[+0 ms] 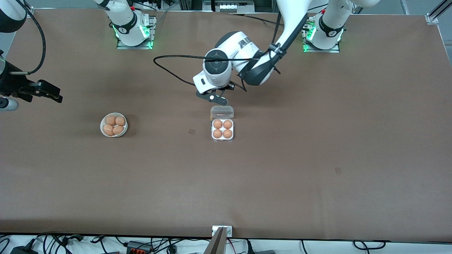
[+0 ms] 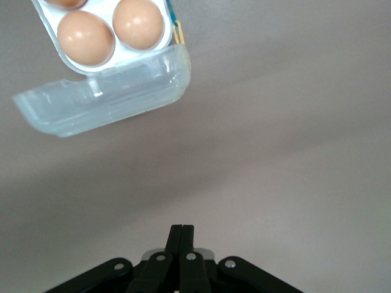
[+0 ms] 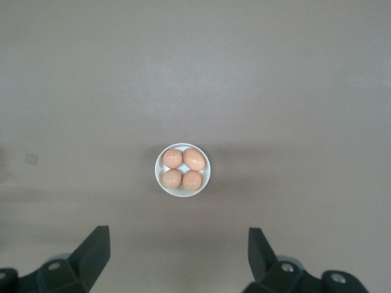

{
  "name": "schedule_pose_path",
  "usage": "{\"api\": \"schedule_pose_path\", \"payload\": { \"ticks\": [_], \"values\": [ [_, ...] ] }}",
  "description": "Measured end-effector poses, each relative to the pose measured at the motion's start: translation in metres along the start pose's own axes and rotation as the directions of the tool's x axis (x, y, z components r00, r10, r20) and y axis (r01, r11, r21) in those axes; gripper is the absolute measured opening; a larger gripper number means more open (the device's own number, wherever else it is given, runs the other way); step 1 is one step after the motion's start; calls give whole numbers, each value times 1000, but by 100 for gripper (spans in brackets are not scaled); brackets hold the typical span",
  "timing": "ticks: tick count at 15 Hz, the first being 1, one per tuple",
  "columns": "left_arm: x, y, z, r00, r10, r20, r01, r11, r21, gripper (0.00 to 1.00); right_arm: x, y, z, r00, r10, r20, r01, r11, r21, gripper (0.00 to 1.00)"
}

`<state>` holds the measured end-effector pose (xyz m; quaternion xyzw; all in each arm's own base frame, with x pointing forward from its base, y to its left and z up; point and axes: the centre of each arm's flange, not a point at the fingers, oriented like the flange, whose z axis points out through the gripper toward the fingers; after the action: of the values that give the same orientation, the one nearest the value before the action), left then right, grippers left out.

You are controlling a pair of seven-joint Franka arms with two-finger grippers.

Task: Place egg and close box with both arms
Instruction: 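Push the clear lid down over the eggs with the left gripper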

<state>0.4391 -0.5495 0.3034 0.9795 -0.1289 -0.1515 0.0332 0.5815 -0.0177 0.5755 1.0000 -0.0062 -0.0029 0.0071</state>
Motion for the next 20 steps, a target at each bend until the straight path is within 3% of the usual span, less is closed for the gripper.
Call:
{"api": "schedule_pose_path", "payload": {
  "ticks": [4,12,20],
  "values": [
    [16,-12,31,998,-61,13,60,998,30,1,0,0,-1,1000,1,-1,-1,1000,0,100],
    [35,-19,59,997,-82,2,82,996,21,1,-3,0,-6,1000,2,-5,-2,1000,0,100],
    [84,-43,7,980,-148,-130,147,989,-23,1,-3,1,-6,1000,3,-5,-3,1000,0,100]
  ]
}}
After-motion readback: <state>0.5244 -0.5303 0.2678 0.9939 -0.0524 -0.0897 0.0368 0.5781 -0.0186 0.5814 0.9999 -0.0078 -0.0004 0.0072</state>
